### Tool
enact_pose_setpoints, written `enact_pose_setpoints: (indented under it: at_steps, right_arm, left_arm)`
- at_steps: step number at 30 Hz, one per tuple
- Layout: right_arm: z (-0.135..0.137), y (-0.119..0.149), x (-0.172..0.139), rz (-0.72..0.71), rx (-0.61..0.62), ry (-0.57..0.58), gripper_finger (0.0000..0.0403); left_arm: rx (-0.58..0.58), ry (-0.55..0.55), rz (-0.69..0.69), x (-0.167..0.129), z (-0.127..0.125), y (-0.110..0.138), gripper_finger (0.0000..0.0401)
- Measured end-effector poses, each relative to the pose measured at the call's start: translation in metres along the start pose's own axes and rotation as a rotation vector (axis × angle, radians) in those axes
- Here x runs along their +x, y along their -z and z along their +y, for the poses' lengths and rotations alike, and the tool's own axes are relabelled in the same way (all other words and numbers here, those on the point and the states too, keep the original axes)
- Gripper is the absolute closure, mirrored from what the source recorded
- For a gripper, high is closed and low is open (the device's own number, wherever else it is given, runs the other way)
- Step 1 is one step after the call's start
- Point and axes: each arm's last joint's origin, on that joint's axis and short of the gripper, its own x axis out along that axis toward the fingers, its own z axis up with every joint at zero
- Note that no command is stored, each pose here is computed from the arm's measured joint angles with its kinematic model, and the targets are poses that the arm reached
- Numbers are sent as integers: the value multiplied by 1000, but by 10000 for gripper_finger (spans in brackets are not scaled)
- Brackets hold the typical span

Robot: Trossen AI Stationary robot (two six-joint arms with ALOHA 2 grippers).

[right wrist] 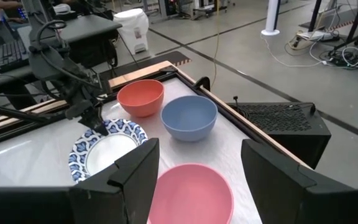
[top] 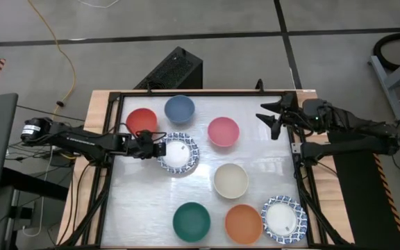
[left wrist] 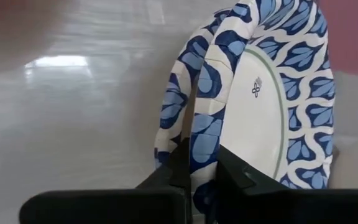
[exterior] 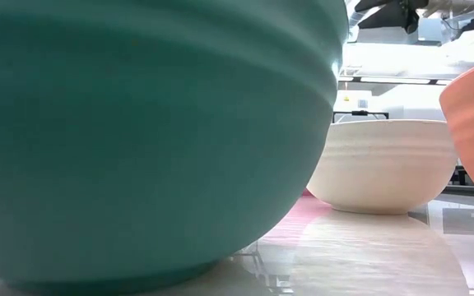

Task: Nest bowls inside each other
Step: Stack the blue patterned bowl on top of the blue patterned bowl

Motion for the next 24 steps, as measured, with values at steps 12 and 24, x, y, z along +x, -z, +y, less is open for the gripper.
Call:
enact_pose_setpoints:
  at_steps: [12, 24]
  right_arm:
    - [2, 1, 0, 12, -6, -11, 154]
    - [-1, 29, 11, 320, 10, 63, 154]
  left_arm:
    - [73, 27, 7, -1, -2, 0, 244]
    - [67, 33, 69, 0, -2, 0, 164]
